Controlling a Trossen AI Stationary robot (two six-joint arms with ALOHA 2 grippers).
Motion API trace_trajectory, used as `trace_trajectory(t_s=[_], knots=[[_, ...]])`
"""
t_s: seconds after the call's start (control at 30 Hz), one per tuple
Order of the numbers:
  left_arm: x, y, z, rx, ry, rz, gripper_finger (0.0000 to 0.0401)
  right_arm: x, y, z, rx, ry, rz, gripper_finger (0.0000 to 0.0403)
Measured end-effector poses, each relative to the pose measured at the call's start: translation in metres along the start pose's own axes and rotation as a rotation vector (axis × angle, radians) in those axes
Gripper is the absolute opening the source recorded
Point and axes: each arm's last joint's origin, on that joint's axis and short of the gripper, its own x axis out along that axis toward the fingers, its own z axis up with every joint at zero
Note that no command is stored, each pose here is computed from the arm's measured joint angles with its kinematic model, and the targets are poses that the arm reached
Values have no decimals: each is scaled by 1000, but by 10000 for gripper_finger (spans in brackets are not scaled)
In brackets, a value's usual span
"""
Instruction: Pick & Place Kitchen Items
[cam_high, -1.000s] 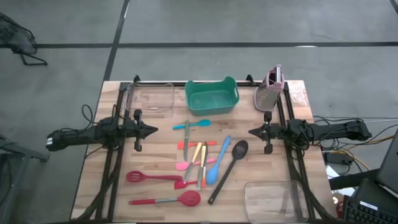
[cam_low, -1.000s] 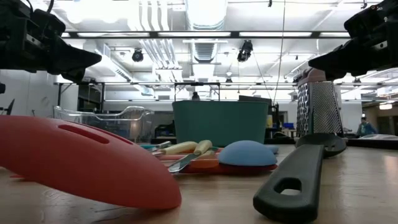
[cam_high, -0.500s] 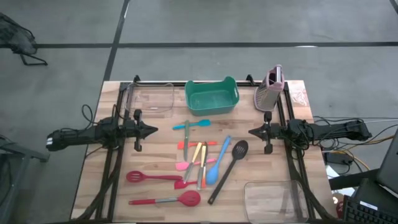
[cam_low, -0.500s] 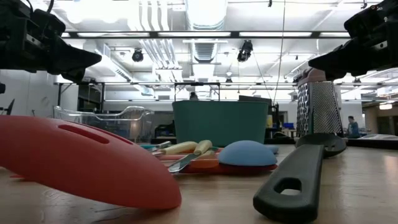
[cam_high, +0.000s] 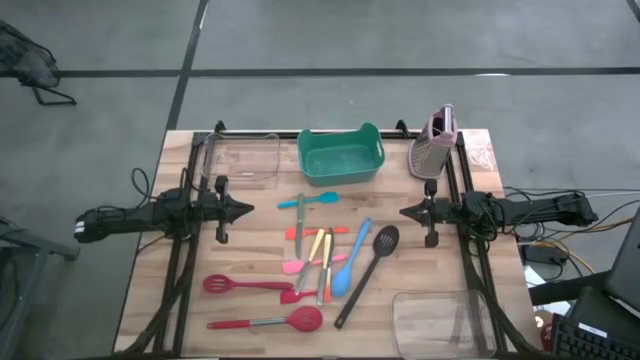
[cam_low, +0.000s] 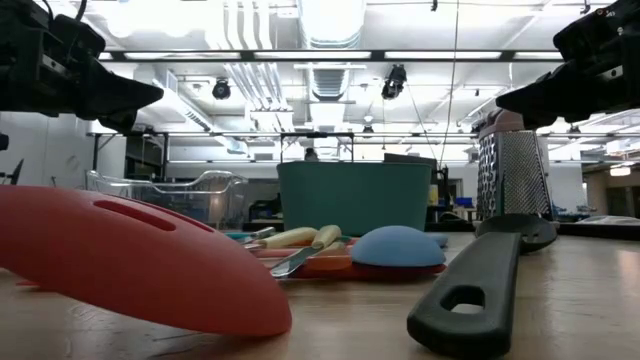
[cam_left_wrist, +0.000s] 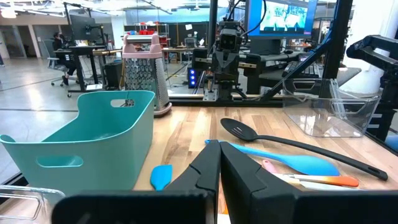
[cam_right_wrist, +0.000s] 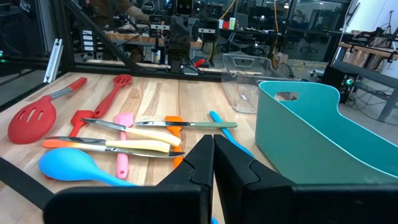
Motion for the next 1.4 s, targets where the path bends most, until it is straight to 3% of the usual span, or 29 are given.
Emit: trace_trajectory(t_s=[0.23, 0.43, 0.53, 0.7, 1.0, 1.17, 1.4], knots=[[0, 0, 0, 0, 0, 0, 19, 0, 0, 0, -15, 0, -1, 8], [0, 0, 0, 0, 0, 0, 19, 0, -1, 1, -245, -9, -31, 8], [0, 0, 0, 0, 0, 0, 19, 0, -1, 1, -287, -6, -28, 8], [0, 0, 0, 0, 0, 0, 19, -1, 1, 12, 91, -126, 47, 8], [0, 0, 0, 0, 0, 0, 19, -5, 2, 30, 147, -317, 131, 8], [0, 0, 0, 0, 0, 0, 19, -5, 2, 41, 360, -407, 206, 8], [0, 0, 0, 0, 0, 0, 19, 11, 7, 39, 414, -352, 330, 8]])
